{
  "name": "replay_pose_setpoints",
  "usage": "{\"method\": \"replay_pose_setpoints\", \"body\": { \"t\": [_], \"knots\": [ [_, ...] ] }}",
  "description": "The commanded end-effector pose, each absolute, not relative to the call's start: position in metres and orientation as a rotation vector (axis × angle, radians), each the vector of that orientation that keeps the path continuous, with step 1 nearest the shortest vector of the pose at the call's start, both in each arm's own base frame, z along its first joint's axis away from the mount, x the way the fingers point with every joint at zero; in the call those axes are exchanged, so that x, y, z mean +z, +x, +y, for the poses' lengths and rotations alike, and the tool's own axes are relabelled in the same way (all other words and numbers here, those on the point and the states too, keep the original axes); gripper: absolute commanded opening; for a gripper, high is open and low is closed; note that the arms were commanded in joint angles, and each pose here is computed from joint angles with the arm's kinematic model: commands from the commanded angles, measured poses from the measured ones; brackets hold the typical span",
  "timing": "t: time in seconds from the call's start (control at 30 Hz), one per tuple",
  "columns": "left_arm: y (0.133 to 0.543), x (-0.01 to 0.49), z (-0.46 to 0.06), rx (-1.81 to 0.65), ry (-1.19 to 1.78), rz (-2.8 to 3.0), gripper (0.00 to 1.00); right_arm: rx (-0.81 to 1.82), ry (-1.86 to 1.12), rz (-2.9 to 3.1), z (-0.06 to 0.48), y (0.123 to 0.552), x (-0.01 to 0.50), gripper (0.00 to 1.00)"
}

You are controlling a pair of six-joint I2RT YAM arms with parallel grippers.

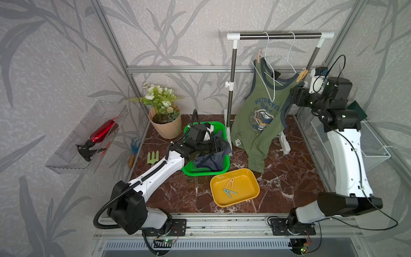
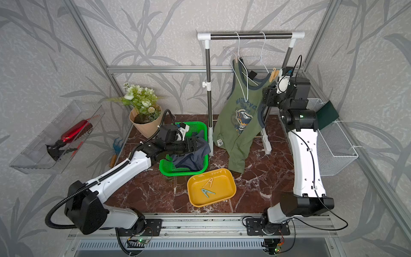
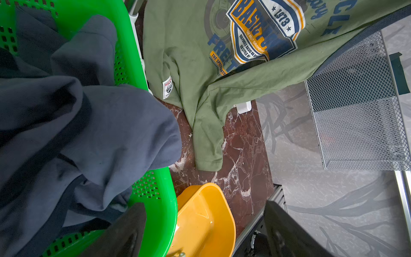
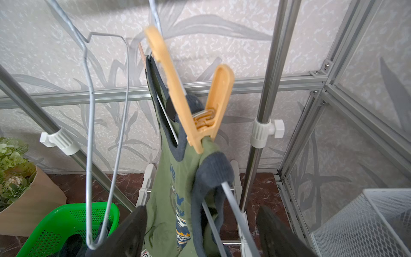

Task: Remove the clothespins securing tank tops to the hanger
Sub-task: Pick up the hanger from the clothesline.

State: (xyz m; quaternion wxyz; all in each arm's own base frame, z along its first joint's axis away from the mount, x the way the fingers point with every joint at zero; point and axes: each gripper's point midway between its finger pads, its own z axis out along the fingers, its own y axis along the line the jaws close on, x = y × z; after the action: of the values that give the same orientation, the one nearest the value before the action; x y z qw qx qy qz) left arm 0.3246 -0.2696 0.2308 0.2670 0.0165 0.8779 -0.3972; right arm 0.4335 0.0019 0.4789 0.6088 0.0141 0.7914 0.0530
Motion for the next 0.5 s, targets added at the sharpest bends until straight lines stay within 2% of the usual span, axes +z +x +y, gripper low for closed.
{"method": "replay_pose_setpoints", "body": {
  "t": [0.0, 0.1, 0.3, 0.47],
  "knots": [
    [0.322, 0.226, -0.265, -1.029, 0.066, 2.38, 0.85, 0.076, 0.045, 1.737, -0.005, 0.42, 0.507, 0.78],
    [0.324, 0.224, -0.269, -1.04, 0.072, 2.385, 0.85, 0.046, 0.028, 1.709, -0.007, 0.414, 0.516, 0.78],
    [0.327, 0.222, -0.275, -1.064, 0.082, 2.395, 0.85, 0.108, -0.039, 1.761, 0.006, 0.439, 0.513, 0.78],
    [0.327, 0.219, -0.273, -1.053, 0.078, 2.4, 0.85, 0.176, -0.075, 1.785, 0.017, 0.456, 0.512, 0.68]
  ]
}}
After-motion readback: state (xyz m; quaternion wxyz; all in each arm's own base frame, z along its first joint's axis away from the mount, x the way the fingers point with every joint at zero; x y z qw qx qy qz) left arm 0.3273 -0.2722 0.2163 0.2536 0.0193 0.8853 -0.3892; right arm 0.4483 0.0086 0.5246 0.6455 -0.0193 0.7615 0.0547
